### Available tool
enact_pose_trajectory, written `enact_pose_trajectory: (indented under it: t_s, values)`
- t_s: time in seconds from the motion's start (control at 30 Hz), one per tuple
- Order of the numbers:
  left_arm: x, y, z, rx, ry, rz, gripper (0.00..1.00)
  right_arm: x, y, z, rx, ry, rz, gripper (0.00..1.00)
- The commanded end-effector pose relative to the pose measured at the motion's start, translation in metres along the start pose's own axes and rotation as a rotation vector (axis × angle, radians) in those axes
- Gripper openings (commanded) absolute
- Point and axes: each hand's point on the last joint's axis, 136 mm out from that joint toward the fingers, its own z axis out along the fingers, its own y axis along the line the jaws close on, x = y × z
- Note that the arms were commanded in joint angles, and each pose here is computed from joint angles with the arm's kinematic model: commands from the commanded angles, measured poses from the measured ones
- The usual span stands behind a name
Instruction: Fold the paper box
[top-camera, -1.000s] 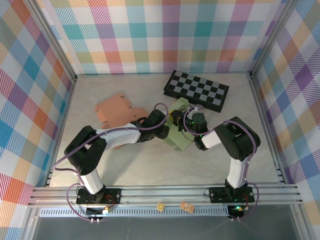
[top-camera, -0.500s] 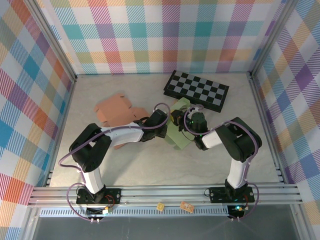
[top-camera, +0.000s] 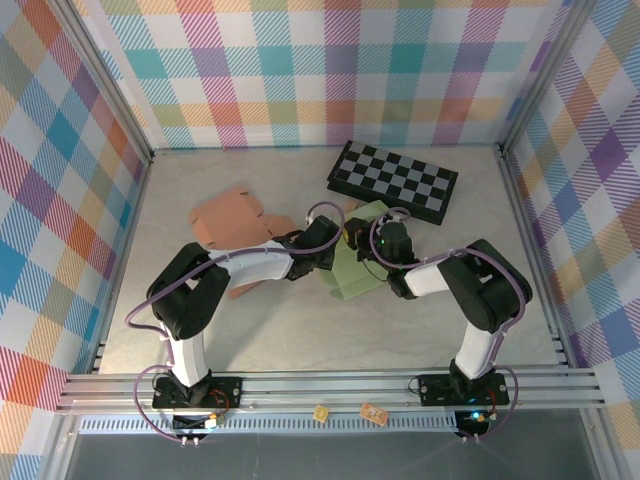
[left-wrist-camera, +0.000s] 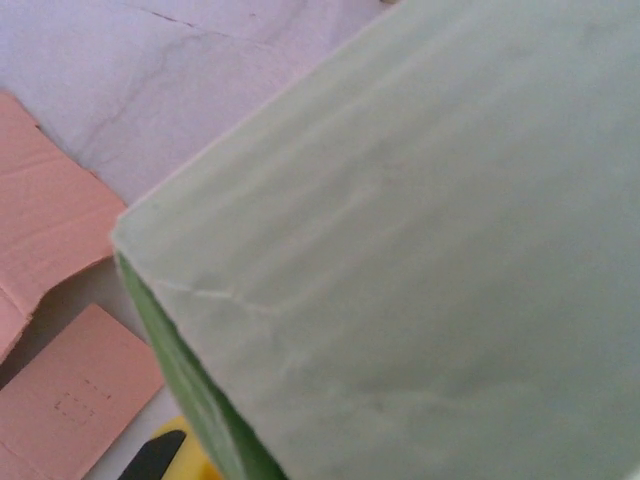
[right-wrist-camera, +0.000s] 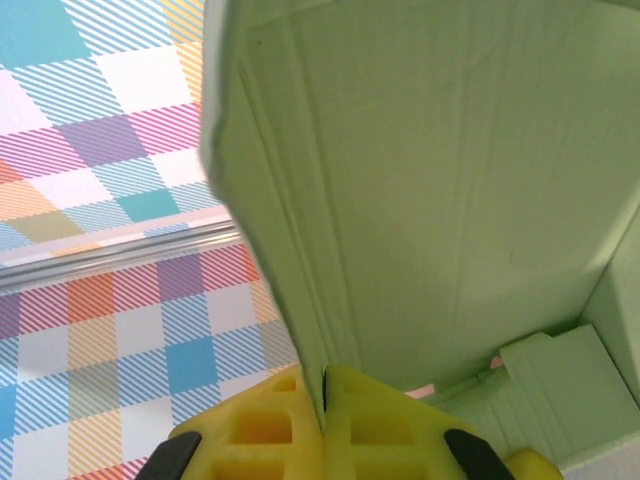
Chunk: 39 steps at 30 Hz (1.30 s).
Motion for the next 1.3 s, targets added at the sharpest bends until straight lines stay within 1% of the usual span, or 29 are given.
enact_pose_trajectory:
  t_s: [0.0,0.07,0.17,0.3,0.4,0.63,0.8,0.9,1.0,1.1,1.13,1.17,1.23,1.27]
  values:
    - [-0.004,-0.003,0.006,-0.017,-0.005,-0.006,0.0,0.028,-0.004,0.0,0.049,0.086,0.041,0.0]
    - [-0.003,-0.004,0.008,-0.016,0.001,-0.001,0.02,0.028,-0.005,0.001,0.053,0.083,0.045,0.0]
    - [-0.002,-0.007,0.014,-0.011,0.011,0.014,0.1,0.027,-0.007,0.001,0.059,0.078,0.053,0.0]
    - [-0.007,-0.006,0.022,-0.011,0.011,0.022,0.14,0.026,-0.009,0.0,0.067,0.071,0.059,0.0]
    - [-0.011,-0.003,0.026,-0.019,0.007,0.023,0.22,0.025,-0.008,0.0,0.064,0.068,0.066,0.0]
    - [-0.012,0.007,0.035,-0.031,0.01,0.019,0.23,0.023,-0.009,-0.002,0.081,0.052,0.071,0.0]
    - [-0.017,0.008,0.039,-0.034,-0.002,0.021,0.18,0.022,-0.009,-0.002,0.088,0.047,0.076,0.0]
    - [-0.02,0.008,0.04,-0.034,-0.014,0.015,0.09,0.022,-0.011,-0.002,0.096,0.045,0.084,0.0]
    - [-0.022,0.01,0.04,-0.049,-0.022,0.001,0.02,0.021,-0.013,-0.002,0.106,0.041,0.091,0.0]
    - [-0.021,0.01,0.039,-0.048,-0.02,-0.011,0.0,0.021,-0.015,-0.003,0.118,0.034,0.096,0.0]
    - [-0.022,0.01,0.039,-0.047,-0.02,-0.014,0.0,0.02,-0.014,-0.002,0.118,0.032,0.094,0.01]
    - [-0.021,0.011,0.038,-0.049,-0.018,-0.015,0.0,0.02,-0.013,-0.002,0.119,0.032,0.094,0.07]
    - [-0.022,0.013,0.036,-0.057,-0.02,-0.024,0.0,0.021,-0.011,-0.002,0.128,0.032,0.093,0.22]
    - [-0.021,0.013,0.035,-0.06,-0.016,-0.025,0.0,0.021,-0.008,-0.002,0.13,0.032,0.091,0.27]
